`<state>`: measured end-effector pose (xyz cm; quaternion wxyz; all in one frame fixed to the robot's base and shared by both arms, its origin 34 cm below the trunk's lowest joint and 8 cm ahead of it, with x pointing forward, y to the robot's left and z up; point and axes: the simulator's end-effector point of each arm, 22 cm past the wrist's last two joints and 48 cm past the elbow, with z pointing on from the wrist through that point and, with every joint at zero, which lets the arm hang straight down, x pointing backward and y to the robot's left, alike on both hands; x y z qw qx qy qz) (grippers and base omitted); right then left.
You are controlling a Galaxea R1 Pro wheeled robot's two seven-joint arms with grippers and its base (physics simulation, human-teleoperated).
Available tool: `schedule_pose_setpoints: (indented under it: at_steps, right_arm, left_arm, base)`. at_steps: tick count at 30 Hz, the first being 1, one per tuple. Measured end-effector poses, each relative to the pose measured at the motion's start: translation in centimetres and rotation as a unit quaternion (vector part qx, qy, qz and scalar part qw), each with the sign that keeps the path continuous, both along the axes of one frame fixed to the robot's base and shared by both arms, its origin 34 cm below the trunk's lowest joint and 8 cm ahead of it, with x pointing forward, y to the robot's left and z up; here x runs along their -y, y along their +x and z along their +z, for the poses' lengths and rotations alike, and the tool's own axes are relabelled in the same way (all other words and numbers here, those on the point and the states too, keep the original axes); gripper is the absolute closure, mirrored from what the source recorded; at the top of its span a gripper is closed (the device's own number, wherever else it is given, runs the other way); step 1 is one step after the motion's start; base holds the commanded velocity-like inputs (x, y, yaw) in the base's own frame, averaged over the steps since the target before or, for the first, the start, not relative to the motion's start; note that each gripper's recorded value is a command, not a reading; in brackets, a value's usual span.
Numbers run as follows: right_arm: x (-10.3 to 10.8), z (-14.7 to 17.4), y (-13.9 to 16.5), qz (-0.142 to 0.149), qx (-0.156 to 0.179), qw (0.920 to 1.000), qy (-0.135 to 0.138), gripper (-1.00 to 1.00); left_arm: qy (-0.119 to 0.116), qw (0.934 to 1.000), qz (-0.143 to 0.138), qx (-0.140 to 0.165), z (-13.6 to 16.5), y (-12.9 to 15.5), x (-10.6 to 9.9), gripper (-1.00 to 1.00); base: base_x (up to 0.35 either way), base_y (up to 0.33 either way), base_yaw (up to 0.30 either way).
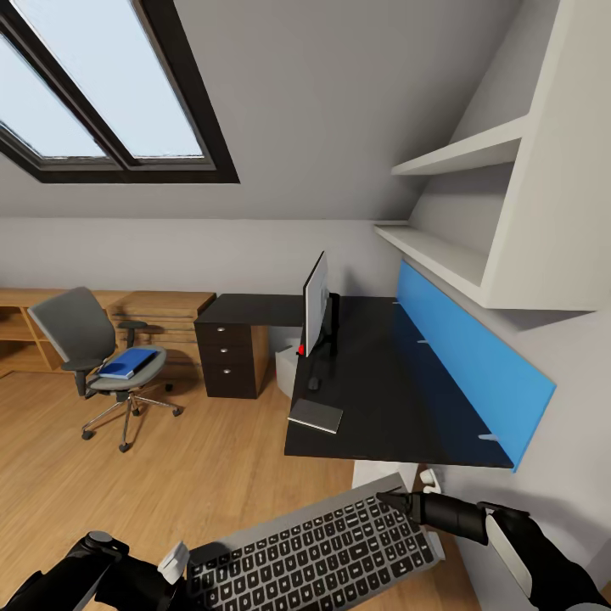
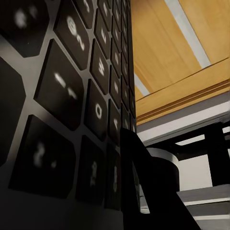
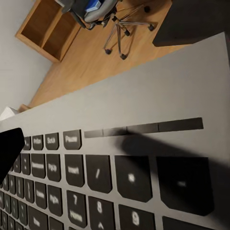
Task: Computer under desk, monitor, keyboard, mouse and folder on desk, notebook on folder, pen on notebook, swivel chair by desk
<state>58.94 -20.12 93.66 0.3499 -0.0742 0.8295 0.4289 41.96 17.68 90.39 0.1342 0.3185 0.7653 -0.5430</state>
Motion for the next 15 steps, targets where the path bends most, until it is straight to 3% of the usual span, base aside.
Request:
schedule_pose_setpoints:
  at_steps: [15]
  right_arm:
    - [-0.04, 0.01, -0.02, 0.001, 0.000, 1.0000, 0.000, -1.00]
  left_arm:
    - [0.000, 1.0000, 0.001, 0.000, 0.03, 0.05, -0.08, 1.00]
  base:
    - [0.000, 0.000, 0.000]
